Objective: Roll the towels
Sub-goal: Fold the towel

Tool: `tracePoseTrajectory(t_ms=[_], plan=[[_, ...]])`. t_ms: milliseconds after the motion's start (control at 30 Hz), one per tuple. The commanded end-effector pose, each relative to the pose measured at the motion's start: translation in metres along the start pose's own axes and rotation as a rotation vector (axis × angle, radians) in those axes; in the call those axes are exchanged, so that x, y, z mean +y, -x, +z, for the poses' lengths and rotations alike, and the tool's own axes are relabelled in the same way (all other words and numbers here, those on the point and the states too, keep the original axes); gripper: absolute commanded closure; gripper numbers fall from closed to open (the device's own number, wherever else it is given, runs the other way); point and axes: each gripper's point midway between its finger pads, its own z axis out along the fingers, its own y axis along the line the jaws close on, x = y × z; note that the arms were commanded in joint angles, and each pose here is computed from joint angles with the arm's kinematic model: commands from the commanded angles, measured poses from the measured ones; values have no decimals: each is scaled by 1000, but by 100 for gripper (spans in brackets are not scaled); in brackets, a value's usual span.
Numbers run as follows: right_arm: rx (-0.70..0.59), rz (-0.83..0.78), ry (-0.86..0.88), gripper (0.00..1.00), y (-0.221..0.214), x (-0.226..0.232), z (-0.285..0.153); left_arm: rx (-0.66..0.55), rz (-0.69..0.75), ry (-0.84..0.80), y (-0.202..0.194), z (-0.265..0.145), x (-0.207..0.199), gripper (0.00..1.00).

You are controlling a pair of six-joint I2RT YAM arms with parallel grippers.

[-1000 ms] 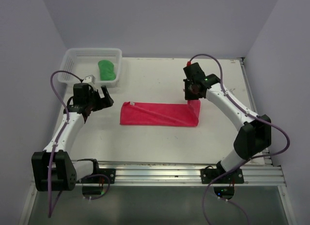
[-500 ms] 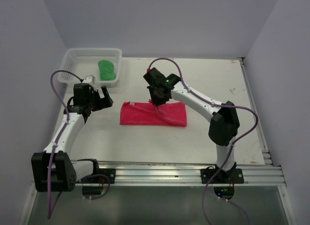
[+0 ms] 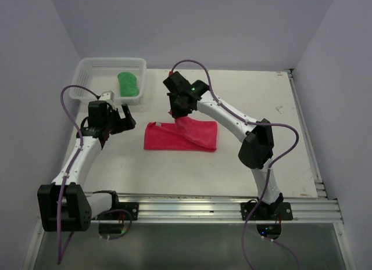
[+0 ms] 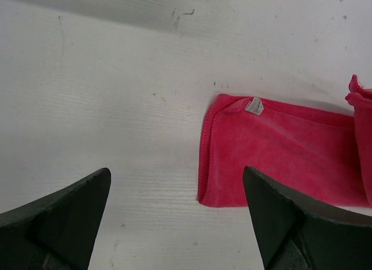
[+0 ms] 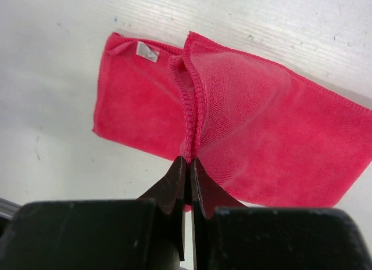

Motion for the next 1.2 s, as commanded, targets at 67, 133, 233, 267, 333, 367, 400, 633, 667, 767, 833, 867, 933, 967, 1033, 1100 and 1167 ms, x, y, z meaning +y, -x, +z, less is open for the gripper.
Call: tracePoseTrajectory(t_ms=[67,133,233,267,333,367,400,633,667,767,833,867,933,967,1033,1100,1167], plan=[[-20,43,77,100,10,27,-14,-51,20,-33,12,-4,-8,0],[-24,57,83,100,8,32,-14,-51,20,-33,12,-4,-8,0],[-33,89,125,100,7,42,-11,-53,20,-36,12,-5,-8,0],[-30,94,143,100,7,47,-9,-55,20,-36,12,-5,-8,0],[-20,106,154,100,5,52,-4,-52,20,-40,11,-5,-9,0],[-24,109,161,100,6,55,-5,-51,19,-42,11,-5,-9,0],[-27,113,165,100,8,57,-5,-51,19,-42,11,-5,-9,0],[-53,138,195,100,15,67,-7,-62,23,-54,13,-8,-12,0],[-46,136,194,100,13,69,-2,-62,23,-56,12,-8,-12,0],[-35,153,201,100,11,72,4,-59,23,-58,12,-8,-12,0],[-30,162,205,100,9,75,9,-58,24,-56,11,-8,-12,0],[-37,167,210,100,11,78,10,-59,23,-57,12,-8,-13,0],[-28,182,215,100,8,81,15,-63,25,-57,13,-9,-13,0],[-33,186,228,100,10,85,15,-61,24,-56,12,-9,-13,0],[-25,186,241,100,7,90,19,-65,25,-58,13,-9,-13,0],[-25,187,260,100,6,96,24,-66,24,-60,13,-10,-13,0],[-29,194,273,100,7,101,30,-69,24,-62,13,-11,-14,0]])
